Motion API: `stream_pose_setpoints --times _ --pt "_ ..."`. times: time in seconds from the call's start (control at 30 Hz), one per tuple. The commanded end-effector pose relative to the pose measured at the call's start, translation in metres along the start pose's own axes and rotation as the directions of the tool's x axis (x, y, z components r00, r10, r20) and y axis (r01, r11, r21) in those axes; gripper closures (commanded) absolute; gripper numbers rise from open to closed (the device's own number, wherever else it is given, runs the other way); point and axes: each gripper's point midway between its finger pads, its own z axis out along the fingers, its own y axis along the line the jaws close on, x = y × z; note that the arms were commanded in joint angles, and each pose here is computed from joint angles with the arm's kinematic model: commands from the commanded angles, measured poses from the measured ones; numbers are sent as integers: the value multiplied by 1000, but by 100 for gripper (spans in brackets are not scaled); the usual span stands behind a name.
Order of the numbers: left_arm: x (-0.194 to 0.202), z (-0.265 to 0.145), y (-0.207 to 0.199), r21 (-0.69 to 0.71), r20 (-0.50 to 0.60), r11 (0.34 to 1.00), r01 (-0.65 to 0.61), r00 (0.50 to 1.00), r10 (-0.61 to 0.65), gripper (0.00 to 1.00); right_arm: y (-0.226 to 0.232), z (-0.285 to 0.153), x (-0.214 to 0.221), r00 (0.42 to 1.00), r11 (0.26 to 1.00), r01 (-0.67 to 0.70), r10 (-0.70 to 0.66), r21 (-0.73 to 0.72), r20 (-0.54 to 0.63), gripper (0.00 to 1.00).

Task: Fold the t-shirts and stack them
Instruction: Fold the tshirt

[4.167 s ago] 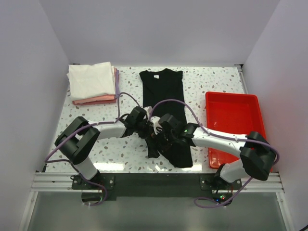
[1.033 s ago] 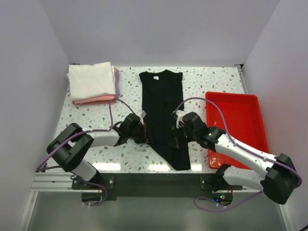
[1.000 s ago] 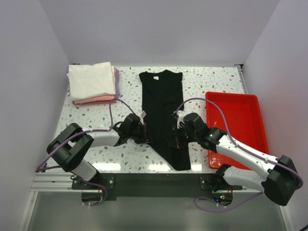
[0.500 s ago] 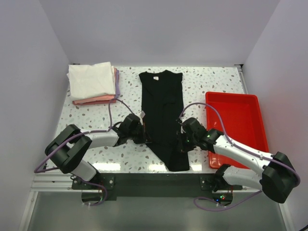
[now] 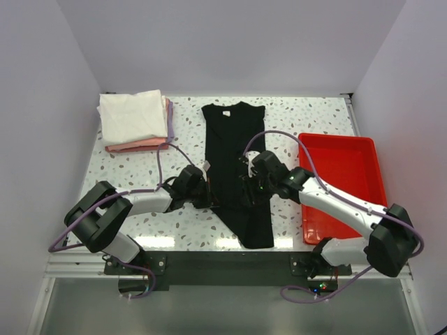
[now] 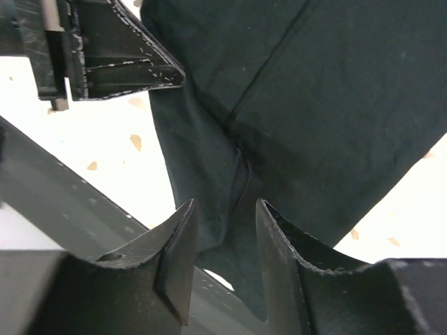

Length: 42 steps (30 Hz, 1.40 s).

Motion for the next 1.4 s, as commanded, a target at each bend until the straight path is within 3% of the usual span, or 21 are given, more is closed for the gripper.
stream_pose_setpoints --times 0.0,0.1,0.17,0.43,0.63,0.7,0.73,0.8,0.9,1.07,1.37 --pt "33 -4 59 -203 -95 979 -31 995 12 100 2 5 -1 985 988 152 -151 7 -86 55" --pt "33 -4 59 -200 -96 979 -33 995 14 100 -9 17 8 950 959 268 -248 89 -189 54" --pt "33 -4 59 -199 -97 979 -36 995 17 100 -7 21 2 939 943 309 -283 121 -196 54" --pt "33 -5 58 -192 -97 981 -36 995 18 100 -15 37 9 908 911 370 -314 181 -277 55" --pt "35 -5 59 -192 -101 981 -34 995 15 100 -19 43 6 915 906 363 -303 217 -268 56" --pt "37 -6 60 -194 -103 980 -34 995 14 100 -20 45 7 917 907 356 -294 223 -271 61" --pt "37 -6 60 -193 -102 981 -33 995 13 100 -20 46 8 917 908 354 -290 225 -275 69" --pt "37 -7 60 -193 -101 981 -30 995 10 100 -21 45 6 923 907 345 -280 241 -265 78" --pt "38 -7 62 -199 -100 979 -31 995 11 100 -20 40 4 934 914 319 -259 251 -246 100" --pt "42 -9 68 -218 -101 976 -16 995 -7 100 -10 29 2 968 946 215 -174 241 -182 100" --pt "47 -13 80 -271 -96 962 -3 995 -24 100 36 -7 6 1000 1000 3 -4 -15 -17 100"
